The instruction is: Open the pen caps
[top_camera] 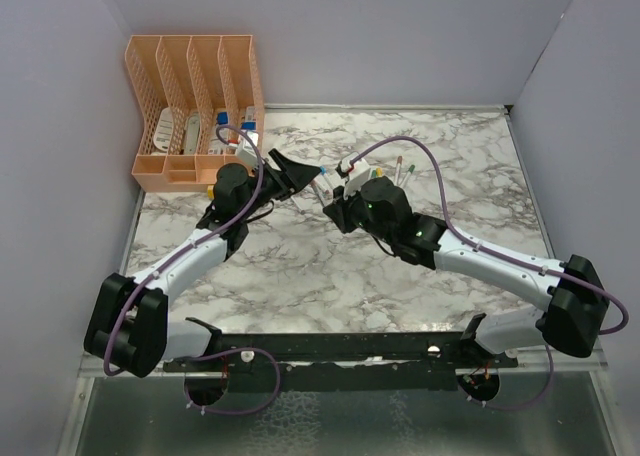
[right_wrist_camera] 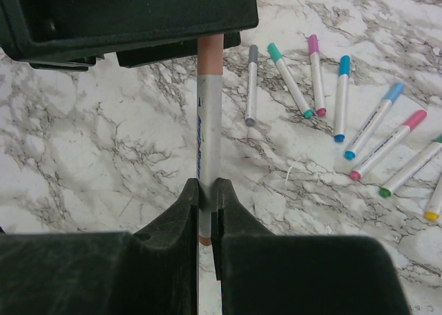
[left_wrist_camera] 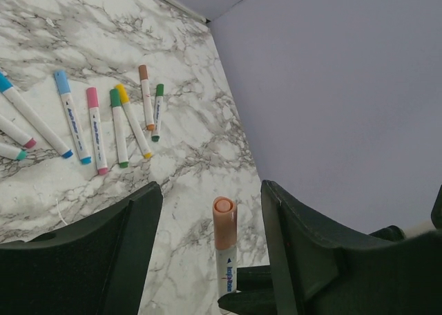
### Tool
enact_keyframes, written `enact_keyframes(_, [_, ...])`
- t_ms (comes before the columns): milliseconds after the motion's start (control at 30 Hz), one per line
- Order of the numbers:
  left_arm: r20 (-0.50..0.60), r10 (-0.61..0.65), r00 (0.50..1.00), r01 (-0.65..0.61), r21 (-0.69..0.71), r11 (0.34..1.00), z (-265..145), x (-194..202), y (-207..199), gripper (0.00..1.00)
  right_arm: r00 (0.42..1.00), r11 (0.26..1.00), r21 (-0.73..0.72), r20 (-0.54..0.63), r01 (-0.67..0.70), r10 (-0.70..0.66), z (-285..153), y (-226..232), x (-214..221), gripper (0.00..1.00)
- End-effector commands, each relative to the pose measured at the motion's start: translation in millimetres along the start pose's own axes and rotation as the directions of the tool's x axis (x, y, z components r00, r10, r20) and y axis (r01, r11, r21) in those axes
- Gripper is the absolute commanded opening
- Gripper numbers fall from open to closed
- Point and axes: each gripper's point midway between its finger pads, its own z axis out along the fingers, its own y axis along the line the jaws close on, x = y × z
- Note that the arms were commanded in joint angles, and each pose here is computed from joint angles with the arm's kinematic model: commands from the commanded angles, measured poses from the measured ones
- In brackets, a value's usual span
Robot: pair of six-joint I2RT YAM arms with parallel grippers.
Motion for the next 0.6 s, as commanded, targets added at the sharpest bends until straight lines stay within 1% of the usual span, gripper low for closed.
enact_keyframes(0, [-0.004, 0.052, 0.999, -0.051, 0.075, 0.996, 4, -3, -21, 0.59, 1.0, 1.0, 0.004, 0.022, 0.013, -0.013, -7, -1, -5, 0.01])
enact_keyframes(167, [-0.021, 0.068, 0.997, -0.066, 0.083, 0.994, 5, 2, -22, 0.5, 1.0, 1.0, 0.003, 0.015, 0.016, -0.016, -6, -1, -3, 0.01])
enact_keyframes(300, [-0.03, 0.084, 0.996, -0.081, 0.091, 0.993, 5, 4, -23, 0.41, 1.0, 1.0, 0.003, 0.007, 0.017, -0.017, -5, -1, -2, 0.01])
enact_keyframes(567, [-0.049, 0.097, 0.994, -0.092, 0.1, 0.991, 4, 10, -23, 0.33, 1.0, 1.0, 0.007, 0.008, 0.015, -0.015, -3, -3, -4, 0.01])
